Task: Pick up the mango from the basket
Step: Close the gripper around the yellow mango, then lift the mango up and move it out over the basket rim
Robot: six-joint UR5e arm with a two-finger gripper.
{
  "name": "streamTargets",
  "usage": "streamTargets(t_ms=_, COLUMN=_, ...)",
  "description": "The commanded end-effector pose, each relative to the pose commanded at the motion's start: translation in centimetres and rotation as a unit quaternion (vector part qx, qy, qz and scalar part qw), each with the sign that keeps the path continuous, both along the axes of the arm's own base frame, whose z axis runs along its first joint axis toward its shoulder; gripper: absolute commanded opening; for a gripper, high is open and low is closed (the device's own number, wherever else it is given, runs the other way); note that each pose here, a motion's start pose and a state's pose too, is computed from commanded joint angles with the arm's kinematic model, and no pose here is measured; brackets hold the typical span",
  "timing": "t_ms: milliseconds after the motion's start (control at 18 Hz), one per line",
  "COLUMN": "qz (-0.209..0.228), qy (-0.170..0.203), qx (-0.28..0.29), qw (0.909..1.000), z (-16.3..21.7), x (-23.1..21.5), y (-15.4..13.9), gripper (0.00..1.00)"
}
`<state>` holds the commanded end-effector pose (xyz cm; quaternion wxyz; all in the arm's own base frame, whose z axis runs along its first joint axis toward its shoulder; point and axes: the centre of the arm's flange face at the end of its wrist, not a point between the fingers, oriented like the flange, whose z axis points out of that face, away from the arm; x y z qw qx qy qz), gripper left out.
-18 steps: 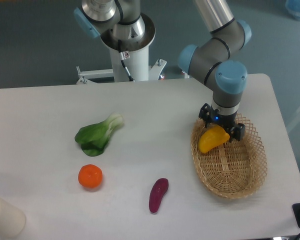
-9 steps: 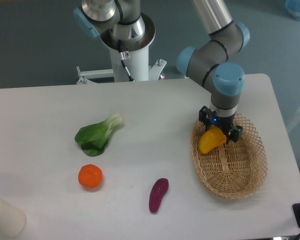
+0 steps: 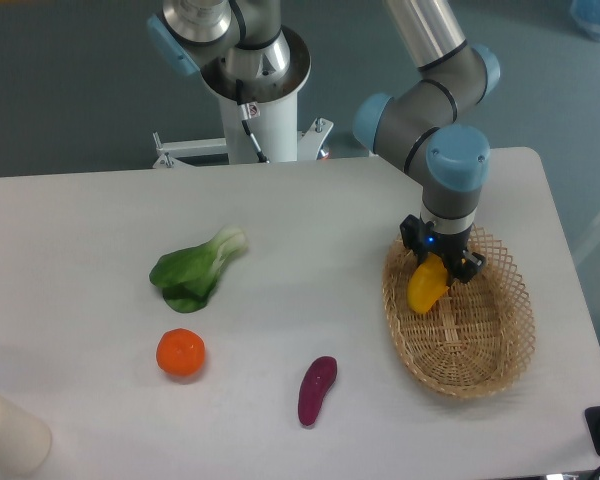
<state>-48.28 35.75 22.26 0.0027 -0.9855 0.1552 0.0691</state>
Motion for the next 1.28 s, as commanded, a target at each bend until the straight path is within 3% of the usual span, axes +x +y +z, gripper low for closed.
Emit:
streamTargets(t_ms=389, qz=0.001, qy=0.012, qx=0.006, qw=0.9999, z=1.2, x=-0.8, y=0.2, gripper=0.47)
streamTargets(t_ms=611, qz=0.004, qy=0.033, qx=0.027, qw=0.9991, z=4.4, x=-1.2, y=0.8, gripper=0.47)
streamTargets(t_ms=889, qz=0.013, qy=0.021, qx=0.114, qw=0.9932, z=7.9, x=0.1, y=2.6, gripper=0.47)
streamTargets(t_ms=1056, qz=0.009, qy=0.035, qx=0.145, qw=0.9887, z=11.8, x=1.8, y=4.9, gripper=0.47)
streamTargets(t_ms=1278, qz=0.029, qy=0.016, qx=0.183, qw=0.9825, z=13.0, x=3.2, y=7.2, gripper=0.47)
